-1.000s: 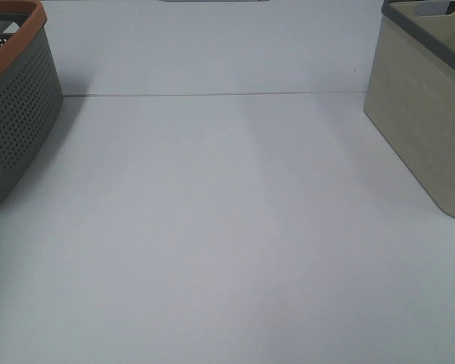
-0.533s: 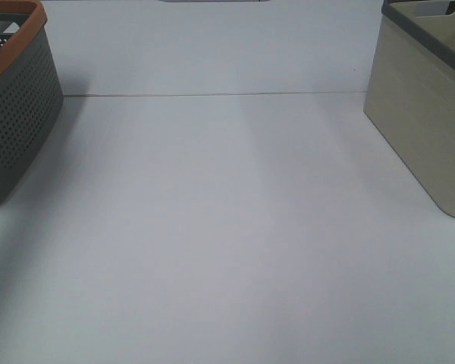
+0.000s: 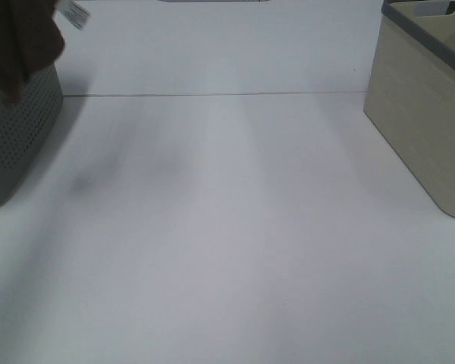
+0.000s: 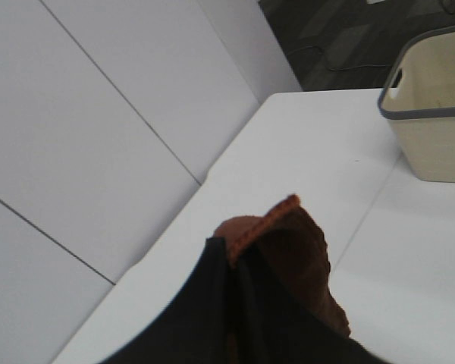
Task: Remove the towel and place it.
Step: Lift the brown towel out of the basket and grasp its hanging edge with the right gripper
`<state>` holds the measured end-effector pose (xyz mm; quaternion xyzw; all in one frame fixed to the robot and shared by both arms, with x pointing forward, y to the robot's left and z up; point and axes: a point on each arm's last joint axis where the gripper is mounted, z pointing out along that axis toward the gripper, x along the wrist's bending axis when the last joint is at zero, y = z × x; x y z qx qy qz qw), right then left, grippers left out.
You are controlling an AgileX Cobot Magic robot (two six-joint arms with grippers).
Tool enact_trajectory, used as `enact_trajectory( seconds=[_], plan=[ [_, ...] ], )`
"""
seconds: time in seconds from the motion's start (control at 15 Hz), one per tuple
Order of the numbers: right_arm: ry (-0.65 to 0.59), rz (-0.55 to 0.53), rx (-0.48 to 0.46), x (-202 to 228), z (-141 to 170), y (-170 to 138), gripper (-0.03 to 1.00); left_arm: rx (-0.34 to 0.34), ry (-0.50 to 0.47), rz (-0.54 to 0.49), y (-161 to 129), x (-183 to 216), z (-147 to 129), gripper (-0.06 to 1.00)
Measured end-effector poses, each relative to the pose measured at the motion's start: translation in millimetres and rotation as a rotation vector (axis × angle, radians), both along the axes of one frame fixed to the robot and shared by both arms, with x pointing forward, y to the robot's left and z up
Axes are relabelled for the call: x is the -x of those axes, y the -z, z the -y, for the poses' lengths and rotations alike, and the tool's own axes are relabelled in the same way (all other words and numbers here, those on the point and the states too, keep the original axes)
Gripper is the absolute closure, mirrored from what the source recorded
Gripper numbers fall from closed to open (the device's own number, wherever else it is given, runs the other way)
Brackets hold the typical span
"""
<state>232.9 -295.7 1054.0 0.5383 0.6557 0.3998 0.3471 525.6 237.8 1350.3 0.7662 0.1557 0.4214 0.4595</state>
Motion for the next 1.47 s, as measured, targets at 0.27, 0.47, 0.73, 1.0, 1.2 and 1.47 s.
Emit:
enact_trajectory(
  seconds=[0.27, 0.47, 0.73, 1.0, 1.2, 1.47],
  plan=[
    [-0.079, -0.029, -0.07, -17, -11, -11, 0.23, -0.029, 0.102, -0.096, 23, -19, 35, 0.94],
    [-0.197, 0.006, -0.146, -48, -28, -26, 0.23, -0.023, 0.128, -0.13, 31, -26, 47, 0.94],
    [-0.29, -0.013, -0.172, -99, -42, -27, 0.23, -0.12, 0.229, -0.148, 48, -31, 73, 0.94],
    [-0.367, 0.028, -0.13, -134, -50, -23, 0.23, -0.283, 0.374, -0.017, 52, -24, 97, 0.94],
    [-0.47, 0.137, -0.136, -158, -60, -24, 0.23, -0.342, 0.449, 0.048, 53, -16, 112, 0.94],
    [-0.501, 0.213, -0.133, -184, -65, -19, 0.23, -0.321, 0.491, 0.051, 53, -13, 120, 0.94]
  ],
)
